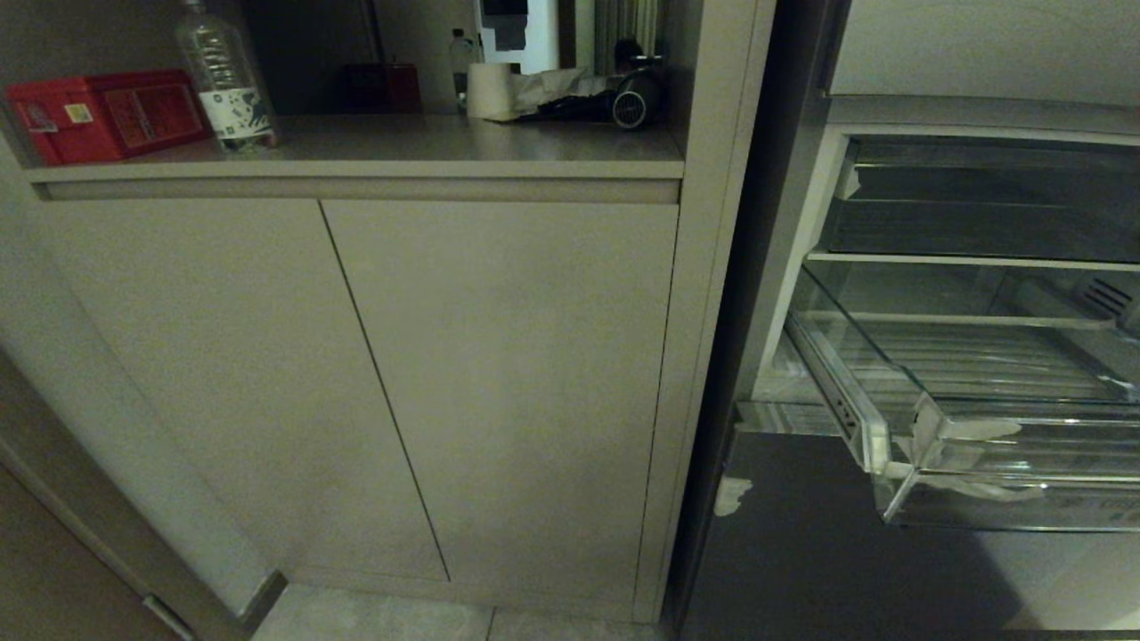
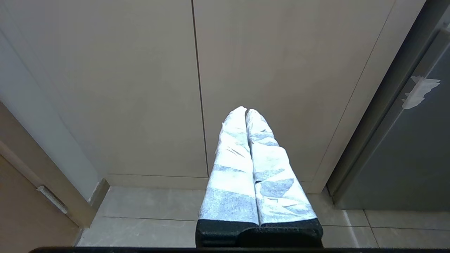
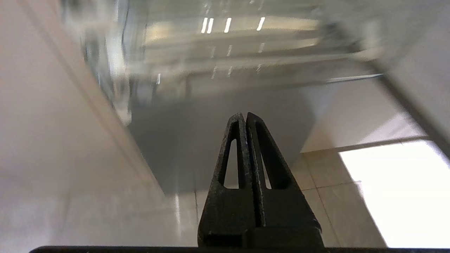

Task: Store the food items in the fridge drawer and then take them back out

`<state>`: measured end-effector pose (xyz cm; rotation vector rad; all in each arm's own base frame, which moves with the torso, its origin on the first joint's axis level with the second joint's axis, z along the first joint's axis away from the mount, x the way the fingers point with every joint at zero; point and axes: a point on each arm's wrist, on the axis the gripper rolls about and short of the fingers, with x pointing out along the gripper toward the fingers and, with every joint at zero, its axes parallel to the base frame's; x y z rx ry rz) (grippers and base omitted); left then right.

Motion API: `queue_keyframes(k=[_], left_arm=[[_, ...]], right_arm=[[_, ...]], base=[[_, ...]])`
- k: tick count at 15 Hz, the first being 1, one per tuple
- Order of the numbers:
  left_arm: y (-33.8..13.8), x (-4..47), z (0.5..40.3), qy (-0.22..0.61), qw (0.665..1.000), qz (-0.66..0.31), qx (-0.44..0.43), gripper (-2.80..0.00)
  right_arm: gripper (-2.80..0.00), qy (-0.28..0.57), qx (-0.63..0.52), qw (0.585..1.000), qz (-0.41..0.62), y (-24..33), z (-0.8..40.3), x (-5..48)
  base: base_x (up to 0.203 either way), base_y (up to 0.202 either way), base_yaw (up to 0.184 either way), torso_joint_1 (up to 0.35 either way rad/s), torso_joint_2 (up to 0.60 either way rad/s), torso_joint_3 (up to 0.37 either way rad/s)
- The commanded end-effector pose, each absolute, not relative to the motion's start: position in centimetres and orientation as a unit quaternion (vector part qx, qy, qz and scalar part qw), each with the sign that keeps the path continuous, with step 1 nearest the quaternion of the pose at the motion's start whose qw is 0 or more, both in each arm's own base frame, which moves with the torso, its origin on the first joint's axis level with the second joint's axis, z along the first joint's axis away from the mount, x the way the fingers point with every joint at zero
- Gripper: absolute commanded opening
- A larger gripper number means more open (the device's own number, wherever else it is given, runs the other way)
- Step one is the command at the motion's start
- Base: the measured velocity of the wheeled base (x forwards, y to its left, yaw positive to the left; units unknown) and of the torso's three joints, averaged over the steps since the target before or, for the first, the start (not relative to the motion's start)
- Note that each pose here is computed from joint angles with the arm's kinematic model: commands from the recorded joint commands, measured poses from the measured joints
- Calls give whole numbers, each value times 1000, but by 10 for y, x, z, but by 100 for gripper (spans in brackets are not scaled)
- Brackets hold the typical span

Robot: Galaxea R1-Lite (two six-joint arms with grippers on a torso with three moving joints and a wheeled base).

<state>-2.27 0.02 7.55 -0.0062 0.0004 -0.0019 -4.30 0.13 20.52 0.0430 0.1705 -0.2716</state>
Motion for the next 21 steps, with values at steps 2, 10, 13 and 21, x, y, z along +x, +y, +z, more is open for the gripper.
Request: queue_keyframes(k=[2,10,13,21], left_arm=[[0,-23,76,0,1000,-1,-3,-280],[0,-23,76,0,1000,-1,-3,-280],[0,-23,76,0,1000,-1,-3,-280],[0,-23,76,0,1000,-1,-3,-280]], right_arm=[[-280,107,-17,990,-86,-1,144,-26],[-280,-44,-90,994,-43,-1,85,-23],[-280,-60,-89,994,-24,0,82,-21],[-280,-60,-88,994,-24,0,82,-21]], base=[[0,0,0,0,0,0],[0,0,0,0,0,0],[0,0,0,0,0,0],[0,0,0,0,0,0]])
